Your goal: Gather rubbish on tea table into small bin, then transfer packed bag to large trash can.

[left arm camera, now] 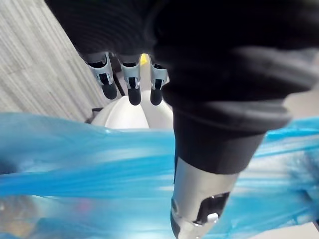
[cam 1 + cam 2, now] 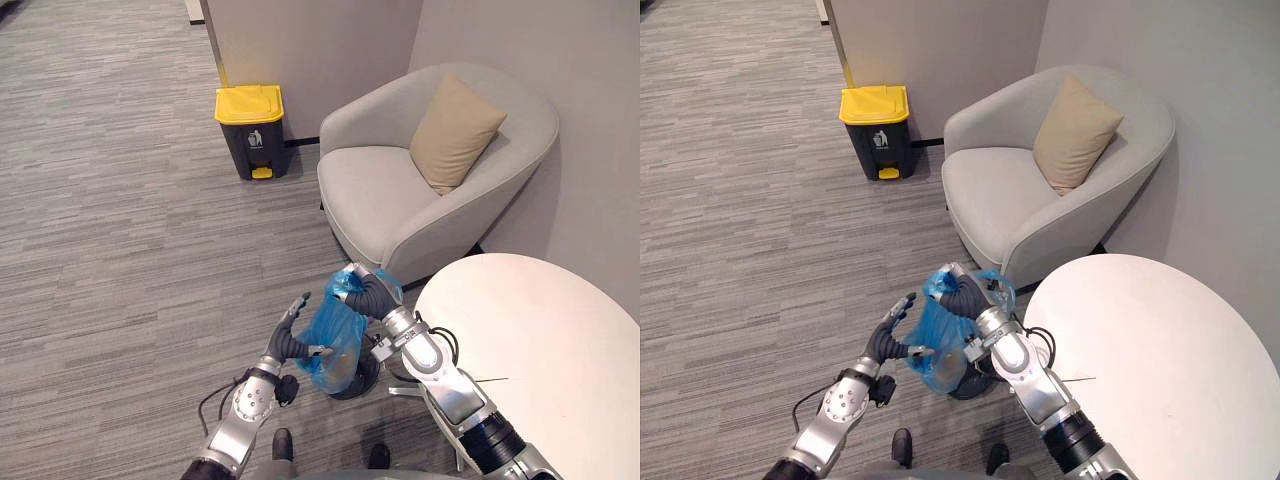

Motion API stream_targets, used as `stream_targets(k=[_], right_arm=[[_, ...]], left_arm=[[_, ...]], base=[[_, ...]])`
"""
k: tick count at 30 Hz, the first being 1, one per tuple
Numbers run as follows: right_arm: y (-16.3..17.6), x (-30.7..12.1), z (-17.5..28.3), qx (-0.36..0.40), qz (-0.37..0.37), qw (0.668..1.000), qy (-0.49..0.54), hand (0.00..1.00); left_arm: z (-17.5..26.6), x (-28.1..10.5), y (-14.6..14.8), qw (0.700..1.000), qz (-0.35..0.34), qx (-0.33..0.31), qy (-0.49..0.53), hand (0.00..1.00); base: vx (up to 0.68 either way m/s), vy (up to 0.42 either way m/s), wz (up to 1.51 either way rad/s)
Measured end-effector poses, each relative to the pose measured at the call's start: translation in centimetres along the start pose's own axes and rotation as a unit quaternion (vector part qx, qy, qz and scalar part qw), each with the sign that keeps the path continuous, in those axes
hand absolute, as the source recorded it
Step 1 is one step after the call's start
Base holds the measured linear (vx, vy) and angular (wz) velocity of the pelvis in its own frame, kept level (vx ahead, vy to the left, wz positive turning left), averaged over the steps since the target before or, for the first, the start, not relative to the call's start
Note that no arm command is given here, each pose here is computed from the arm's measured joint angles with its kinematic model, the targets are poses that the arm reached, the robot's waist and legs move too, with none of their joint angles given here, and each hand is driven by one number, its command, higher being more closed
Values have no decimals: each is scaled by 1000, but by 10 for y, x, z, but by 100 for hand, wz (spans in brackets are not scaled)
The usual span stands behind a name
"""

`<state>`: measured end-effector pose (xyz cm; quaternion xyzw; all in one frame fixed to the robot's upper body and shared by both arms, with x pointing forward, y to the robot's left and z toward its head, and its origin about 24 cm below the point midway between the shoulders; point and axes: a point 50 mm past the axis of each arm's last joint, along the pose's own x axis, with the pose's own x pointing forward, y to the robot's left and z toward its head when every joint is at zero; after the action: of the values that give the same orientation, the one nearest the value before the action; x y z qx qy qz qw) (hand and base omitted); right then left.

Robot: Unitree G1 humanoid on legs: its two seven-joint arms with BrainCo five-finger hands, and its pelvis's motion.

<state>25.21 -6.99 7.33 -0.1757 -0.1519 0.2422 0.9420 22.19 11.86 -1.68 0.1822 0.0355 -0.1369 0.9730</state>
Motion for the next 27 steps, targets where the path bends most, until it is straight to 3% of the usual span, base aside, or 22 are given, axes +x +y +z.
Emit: stream_targets(k=[12,27], right_arm=[[12,11,23,53,35,997,-50,100],[26,15,47,88,65,989,-98,100]], left_arm=[[20,13,-13,998,15,41,-37,0],[19,22,-23,999,30,30,-22,0]], base=[[0,3,-1],[0,1,-1]])
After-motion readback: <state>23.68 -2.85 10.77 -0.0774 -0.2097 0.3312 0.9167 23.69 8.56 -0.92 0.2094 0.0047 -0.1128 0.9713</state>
